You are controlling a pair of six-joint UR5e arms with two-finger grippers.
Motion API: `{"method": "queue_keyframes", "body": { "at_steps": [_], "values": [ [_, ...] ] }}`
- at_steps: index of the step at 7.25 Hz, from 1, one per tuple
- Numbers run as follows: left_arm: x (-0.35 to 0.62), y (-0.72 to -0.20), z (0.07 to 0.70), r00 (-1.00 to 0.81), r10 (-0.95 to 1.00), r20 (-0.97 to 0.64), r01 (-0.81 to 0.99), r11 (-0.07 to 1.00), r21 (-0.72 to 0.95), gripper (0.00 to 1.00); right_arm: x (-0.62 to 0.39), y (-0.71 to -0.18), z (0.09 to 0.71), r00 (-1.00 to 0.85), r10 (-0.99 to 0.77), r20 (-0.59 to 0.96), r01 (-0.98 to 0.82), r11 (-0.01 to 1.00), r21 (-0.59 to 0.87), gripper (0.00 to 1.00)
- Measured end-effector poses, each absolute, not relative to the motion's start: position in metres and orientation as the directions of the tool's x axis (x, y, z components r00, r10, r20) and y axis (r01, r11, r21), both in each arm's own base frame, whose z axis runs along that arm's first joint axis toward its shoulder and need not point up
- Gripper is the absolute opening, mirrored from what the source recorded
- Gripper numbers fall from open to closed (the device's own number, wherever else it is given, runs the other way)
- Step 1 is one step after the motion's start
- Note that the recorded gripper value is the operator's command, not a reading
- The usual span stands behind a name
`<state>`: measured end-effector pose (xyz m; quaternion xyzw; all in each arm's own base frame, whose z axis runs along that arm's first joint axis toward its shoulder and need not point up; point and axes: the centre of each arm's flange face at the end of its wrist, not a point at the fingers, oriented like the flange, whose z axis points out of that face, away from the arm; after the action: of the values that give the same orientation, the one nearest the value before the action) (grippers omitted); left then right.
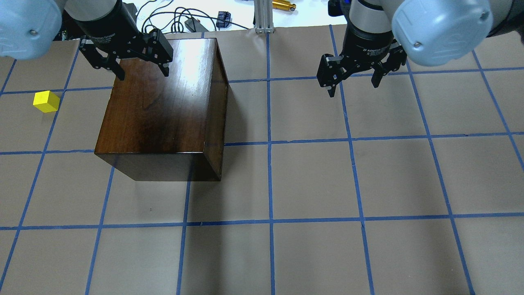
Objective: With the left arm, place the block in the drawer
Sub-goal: 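Move the left gripper toward the white drawer handle on the cabinet side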
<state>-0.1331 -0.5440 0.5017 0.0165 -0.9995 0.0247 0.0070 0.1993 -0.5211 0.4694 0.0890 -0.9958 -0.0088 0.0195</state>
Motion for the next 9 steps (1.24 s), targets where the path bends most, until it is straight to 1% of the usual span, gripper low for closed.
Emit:
{"method": "queue_keyframes", "body": {
  "at_steps": [2,4,6,9],
  "values": [
    [-0.121,-0.544,0.506,-0.999,-0.028,0.016,-0.029,0.999,-0.040,1.00,0.199,-0.521,0.469,-0.983,-0.178,0.037,-0.178,0.984,0.021,1.00],
    [-0.067,-0.548,0.508,-1.000,-0.024,0.014,-0.024,1.000,-0.019,1.00,0.199,-0.521,0.469,-0.983,-0.179,0.037,-0.178,0.984,0.021,1.00],
    [0.024,-0.554,0.499,-0.995,-0.099,0.017,-0.099,0.995,0.013,1.00,0.199,-0.521,0.469,-0.983,-0.179,0.037,-0.178,0.984,0.021,1.00],
    [0.159,-0.537,0.476,-0.994,-0.101,0.038,-0.099,0.994,0.053,1.00,0.199,-0.521,0.469,-0.983,-0.179,0.037,-0.178,0.984,0.021,1.00]
  ]
}}
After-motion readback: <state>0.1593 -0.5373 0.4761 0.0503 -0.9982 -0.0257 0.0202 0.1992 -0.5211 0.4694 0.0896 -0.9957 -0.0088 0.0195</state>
